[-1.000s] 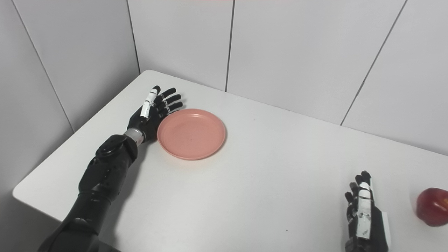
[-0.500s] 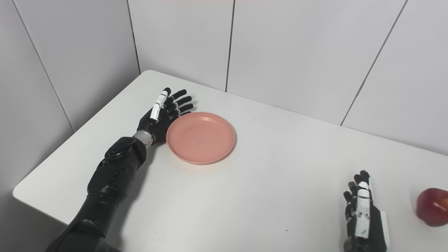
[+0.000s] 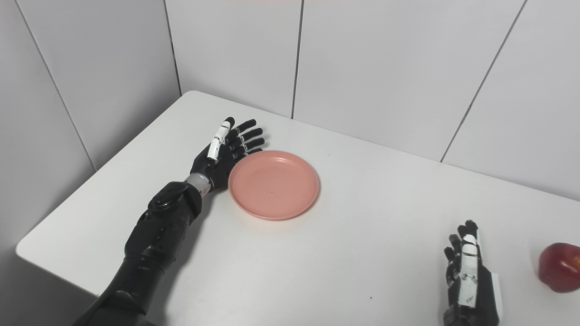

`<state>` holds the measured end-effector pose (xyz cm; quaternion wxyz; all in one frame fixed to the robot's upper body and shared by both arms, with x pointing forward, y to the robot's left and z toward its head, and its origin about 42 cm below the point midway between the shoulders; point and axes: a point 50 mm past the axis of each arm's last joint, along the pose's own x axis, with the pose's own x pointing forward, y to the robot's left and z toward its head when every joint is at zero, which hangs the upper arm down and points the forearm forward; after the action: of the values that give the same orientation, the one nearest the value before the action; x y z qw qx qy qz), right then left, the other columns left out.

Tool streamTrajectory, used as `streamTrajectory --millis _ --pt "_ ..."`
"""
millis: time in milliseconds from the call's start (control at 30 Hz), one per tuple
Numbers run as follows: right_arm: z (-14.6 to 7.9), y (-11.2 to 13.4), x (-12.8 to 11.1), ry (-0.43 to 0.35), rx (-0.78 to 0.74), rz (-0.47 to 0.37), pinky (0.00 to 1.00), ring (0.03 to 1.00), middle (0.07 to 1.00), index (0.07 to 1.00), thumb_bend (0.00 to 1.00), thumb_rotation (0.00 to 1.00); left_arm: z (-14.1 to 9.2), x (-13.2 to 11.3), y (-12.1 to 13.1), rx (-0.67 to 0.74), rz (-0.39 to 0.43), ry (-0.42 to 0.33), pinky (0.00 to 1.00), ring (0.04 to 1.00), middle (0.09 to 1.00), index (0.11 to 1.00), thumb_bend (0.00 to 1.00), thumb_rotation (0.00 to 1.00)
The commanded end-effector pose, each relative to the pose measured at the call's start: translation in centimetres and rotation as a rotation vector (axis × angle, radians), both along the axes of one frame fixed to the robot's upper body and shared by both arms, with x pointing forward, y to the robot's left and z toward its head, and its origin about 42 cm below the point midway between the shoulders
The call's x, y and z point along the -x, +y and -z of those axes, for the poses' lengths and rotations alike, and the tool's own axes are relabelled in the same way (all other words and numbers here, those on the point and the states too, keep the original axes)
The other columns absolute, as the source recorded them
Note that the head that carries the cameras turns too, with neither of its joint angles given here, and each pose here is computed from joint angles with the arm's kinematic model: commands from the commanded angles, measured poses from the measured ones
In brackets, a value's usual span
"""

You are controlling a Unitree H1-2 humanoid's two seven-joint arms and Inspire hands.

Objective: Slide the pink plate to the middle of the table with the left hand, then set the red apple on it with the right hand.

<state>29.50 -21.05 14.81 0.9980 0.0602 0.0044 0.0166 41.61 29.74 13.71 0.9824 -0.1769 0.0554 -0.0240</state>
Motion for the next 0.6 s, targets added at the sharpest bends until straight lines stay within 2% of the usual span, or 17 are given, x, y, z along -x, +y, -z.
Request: streamTrajectory --millis 0,567 --pt "-1.8 0.4 -0.3 -0.07 -0.008 -0.005 1.0 0.99 0.998 0.996 0.18 1.0 1.2 0.4 -0.8 0.001 0.007 0.068 0.85 0.837 0.843 0.826 0.38 1.0" --pt "-2.0 0.8 -0.5 -0.07 -0.013 0.003 1.0 0.99 1.0 1.0 0.19 1.0 1.2 0.8 -4.3 0.033 -0.016 0.043 0.81 0.825 0.832 0.822 0.4 1.0"
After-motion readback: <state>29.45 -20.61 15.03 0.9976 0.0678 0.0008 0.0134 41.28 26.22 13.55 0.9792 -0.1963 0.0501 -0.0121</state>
